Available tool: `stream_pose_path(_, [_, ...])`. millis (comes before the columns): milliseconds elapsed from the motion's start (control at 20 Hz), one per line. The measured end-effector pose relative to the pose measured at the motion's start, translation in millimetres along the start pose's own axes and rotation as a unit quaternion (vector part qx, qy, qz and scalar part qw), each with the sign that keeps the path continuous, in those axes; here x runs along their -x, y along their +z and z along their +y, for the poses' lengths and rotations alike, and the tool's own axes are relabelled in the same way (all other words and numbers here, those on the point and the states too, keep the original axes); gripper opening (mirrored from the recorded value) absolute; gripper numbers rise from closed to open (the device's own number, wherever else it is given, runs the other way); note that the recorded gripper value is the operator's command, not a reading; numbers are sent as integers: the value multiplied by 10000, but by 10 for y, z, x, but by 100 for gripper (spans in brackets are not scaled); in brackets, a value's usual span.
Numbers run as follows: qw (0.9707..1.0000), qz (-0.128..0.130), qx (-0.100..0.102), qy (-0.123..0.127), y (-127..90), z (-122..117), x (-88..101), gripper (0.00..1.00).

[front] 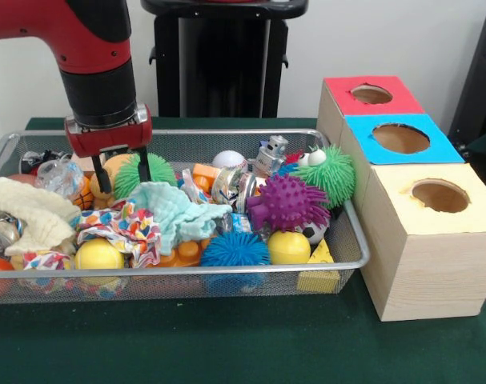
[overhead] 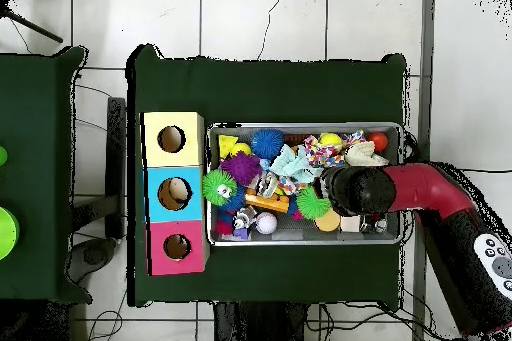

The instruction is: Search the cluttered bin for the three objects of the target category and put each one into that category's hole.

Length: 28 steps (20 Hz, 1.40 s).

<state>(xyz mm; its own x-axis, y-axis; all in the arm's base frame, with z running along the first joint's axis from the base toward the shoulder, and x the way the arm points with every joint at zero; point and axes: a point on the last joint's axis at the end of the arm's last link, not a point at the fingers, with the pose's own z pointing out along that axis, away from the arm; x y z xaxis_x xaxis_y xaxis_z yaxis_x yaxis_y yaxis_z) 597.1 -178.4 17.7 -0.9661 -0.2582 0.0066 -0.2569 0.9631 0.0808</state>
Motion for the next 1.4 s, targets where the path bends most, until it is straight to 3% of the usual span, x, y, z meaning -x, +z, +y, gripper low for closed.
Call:
stream_pose_path(400, [10000, 1, -7, 43, 4, -59, -42, 100])
stream_pose_path(1400, [9988, 82, 92, 474, 170, -482, -502, 100])
